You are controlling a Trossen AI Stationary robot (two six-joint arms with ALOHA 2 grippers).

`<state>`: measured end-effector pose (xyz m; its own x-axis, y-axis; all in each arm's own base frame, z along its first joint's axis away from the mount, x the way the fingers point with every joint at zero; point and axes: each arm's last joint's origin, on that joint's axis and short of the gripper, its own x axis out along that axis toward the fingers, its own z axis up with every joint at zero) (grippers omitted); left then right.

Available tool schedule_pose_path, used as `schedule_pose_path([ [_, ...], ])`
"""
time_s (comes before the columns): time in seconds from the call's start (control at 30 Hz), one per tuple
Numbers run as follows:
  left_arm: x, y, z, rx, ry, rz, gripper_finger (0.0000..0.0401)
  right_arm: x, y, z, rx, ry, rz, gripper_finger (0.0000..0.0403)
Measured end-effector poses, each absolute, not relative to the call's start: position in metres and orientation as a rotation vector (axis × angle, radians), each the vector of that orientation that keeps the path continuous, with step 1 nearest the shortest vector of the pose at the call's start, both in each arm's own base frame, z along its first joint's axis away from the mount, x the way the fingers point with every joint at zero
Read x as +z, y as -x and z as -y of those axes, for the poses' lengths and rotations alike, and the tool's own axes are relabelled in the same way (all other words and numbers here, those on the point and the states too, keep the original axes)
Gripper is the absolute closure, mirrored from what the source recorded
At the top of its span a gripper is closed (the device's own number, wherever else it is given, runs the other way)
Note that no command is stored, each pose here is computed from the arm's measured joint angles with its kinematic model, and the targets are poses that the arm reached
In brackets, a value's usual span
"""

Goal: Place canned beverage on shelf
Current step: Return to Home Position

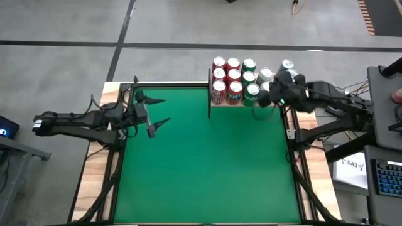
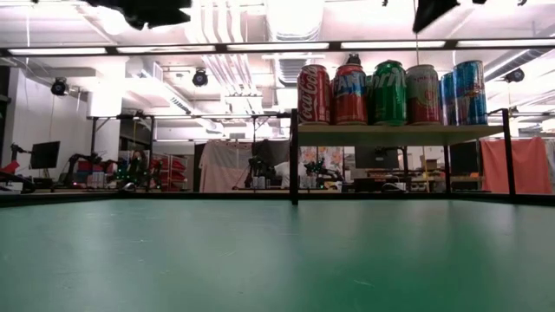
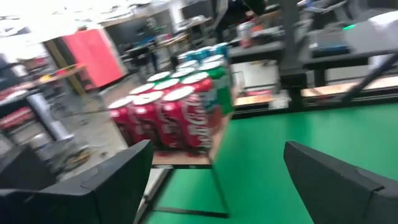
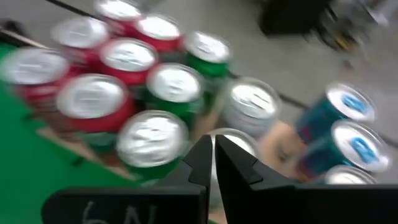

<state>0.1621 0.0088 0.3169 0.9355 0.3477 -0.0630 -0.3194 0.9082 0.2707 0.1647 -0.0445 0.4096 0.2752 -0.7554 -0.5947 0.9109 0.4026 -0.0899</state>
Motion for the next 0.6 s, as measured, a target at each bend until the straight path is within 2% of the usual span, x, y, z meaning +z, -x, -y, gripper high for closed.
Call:
schedule_pose_path([
  [0.23,0.281,-0.132,-0.003,0.15,-0.248,-0.071,0.0054,0.4,-0.16,-0.008,-0.895,-0.142,-0.509,0.039],
  [0.6,0.241,-0.103,-0.005,0.177,-0.255,0.009,0.0066,0.311,-0.178,-0.059,-0.538,-0.008,-0.327,0.039],
])
